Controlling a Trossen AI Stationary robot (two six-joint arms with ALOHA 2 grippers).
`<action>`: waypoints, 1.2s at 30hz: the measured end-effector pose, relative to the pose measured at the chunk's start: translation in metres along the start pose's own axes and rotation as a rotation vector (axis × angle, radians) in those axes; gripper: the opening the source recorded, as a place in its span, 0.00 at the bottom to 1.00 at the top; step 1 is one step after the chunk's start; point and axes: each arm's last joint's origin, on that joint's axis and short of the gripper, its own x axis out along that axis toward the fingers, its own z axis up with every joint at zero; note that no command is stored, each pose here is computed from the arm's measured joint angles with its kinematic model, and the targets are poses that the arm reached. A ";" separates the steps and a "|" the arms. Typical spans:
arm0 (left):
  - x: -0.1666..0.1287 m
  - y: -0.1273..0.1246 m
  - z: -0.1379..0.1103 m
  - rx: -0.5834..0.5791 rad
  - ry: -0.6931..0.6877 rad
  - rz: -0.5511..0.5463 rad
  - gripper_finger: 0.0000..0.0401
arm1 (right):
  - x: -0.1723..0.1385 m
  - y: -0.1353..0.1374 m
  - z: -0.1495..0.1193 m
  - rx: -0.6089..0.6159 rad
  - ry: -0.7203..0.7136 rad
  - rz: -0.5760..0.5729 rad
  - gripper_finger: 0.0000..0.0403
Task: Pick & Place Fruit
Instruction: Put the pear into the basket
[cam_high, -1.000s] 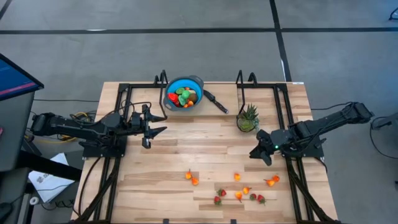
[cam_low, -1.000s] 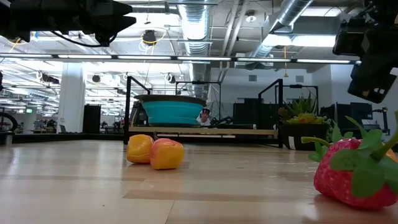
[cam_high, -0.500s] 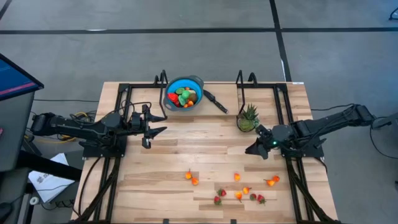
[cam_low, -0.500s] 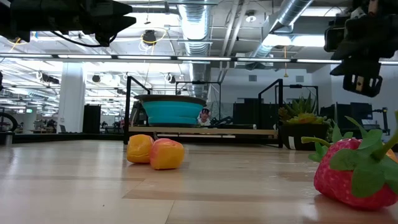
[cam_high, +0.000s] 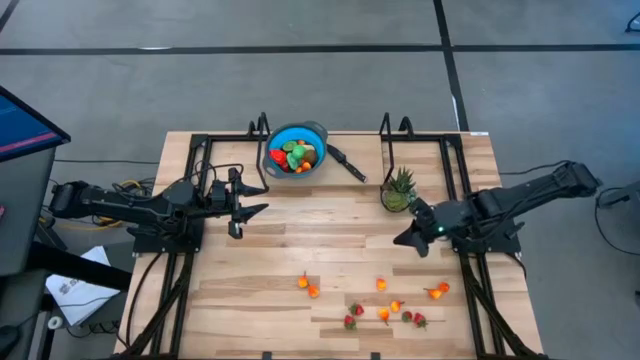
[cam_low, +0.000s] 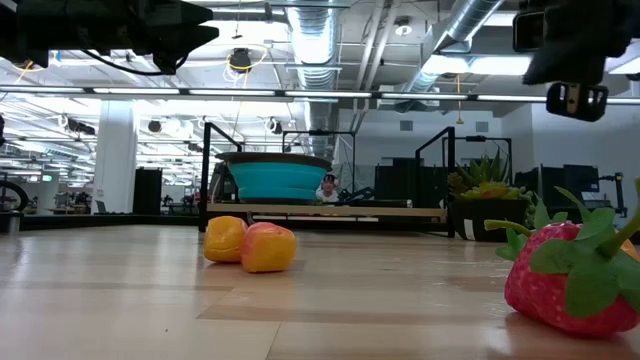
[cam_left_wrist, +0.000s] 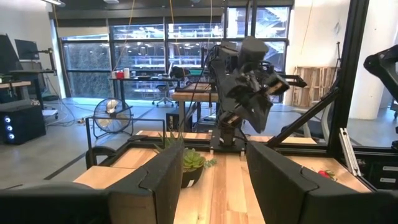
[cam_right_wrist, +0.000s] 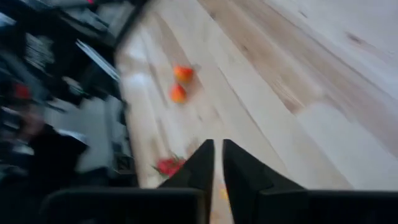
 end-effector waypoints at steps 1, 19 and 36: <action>0.000 0.000 0.000 0.000 0.001 0.000 0.43 | 0.001 0.002 0.000 -0.019 0.024 -0.025 0.03; 0.000 0.000 0.000 -0.004 0.004 0.000 0.43 | -0.007 0.006 -0.042 0.113 0.467 -0.365 0.02; 0.000 0.000 0.000 -0.004 0.005 0.000 0.43 | -0.025 0.010 -0.075 0.084 0.624 -0.433 0.04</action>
